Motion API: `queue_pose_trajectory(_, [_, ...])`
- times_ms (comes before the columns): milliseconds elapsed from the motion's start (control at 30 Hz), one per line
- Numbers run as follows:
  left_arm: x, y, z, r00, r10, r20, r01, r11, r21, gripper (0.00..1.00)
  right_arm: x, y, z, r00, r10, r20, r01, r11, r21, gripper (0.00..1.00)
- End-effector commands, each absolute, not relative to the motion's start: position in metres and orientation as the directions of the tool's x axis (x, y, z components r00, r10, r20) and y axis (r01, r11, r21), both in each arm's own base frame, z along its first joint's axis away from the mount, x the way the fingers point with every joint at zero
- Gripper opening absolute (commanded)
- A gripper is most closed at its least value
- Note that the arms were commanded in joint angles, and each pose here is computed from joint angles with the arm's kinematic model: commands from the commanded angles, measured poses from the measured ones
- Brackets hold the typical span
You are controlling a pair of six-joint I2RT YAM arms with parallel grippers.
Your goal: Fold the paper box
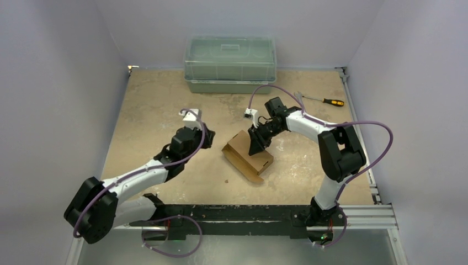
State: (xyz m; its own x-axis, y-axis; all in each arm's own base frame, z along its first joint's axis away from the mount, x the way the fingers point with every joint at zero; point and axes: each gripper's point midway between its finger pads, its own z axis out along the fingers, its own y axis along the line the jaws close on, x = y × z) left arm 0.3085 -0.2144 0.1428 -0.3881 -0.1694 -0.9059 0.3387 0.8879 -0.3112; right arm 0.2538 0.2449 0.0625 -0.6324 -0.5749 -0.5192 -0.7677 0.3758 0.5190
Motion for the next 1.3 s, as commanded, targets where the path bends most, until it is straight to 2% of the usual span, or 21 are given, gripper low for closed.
queue_pose_trajectory(0, [0.28, -0.172, 0.079, -0.547, -0.362, -0.755, 0.018, 0.897, -0.442, 0.15, 0.255, 0.217, 0.017, -0.637, -0.656, -0.404, -0.765, 0.477, 0.432, 0.37])
queue_pose_trajectory(33, [0.274, -0.174, 0.071, -0.568, -0.391, -0.724, 0.005, 0.878, -0.478, 0.02, 0.255, 0.217, 0.017, -0.638, -0.656, -0.404, -0.765, 0.478, 0.433, 0.37])
queue_pose_trajectory(67, [0.268, -0.178, 0.065, -0.589, -0.416, -0.693, 0.0, 0.857, -0.515, 0.0, 0.255, 0.217, 0.016, -0.638, -0.656, -0.403, -0.764, 0.478, 0.433, 0.37])
queue_pose_trajectory(233, [0.258, -0.209, 0.048, -0.666, -0.495, -0.559, -0.001, 0.749, -0.662, 0.0, 0.255, 0.217, 0.016, -0.639, -0.656, -0.401, -0.764, 0.48, 0.431, 0.37])
queue_pose_trajectory(600, [0.271, -0.259, 0.024, -0.765, -0.505, -0.4, -0.05, 0.666, -0.744, 0.0, 0.255, 0.217, 0.016, -0.639, -0.656, -0.402, -0.764, 0.48, 0.432, 0.37])
queue_pose_trajectory(867, [0.295, -0.274, 0.04, -0.758, -0.475, -0.447, -0.011, 0.694, -0.72, 0.0, 0.255, 0.217, 0.017, -0.637, -0.657, -0.404, -0.765, 0.477, 0.432, 0.37])
queue_pose_trajectory(1267, [0.277, -0.247, 0.027, -0.786, -0.315, -0.532, 0.05, 0.826, -0.562, 0.0, 0.256, 0.218, 0.021, -0.631, -0.655, -0.416, -0.771, 0.471, 0.428, 0.38])
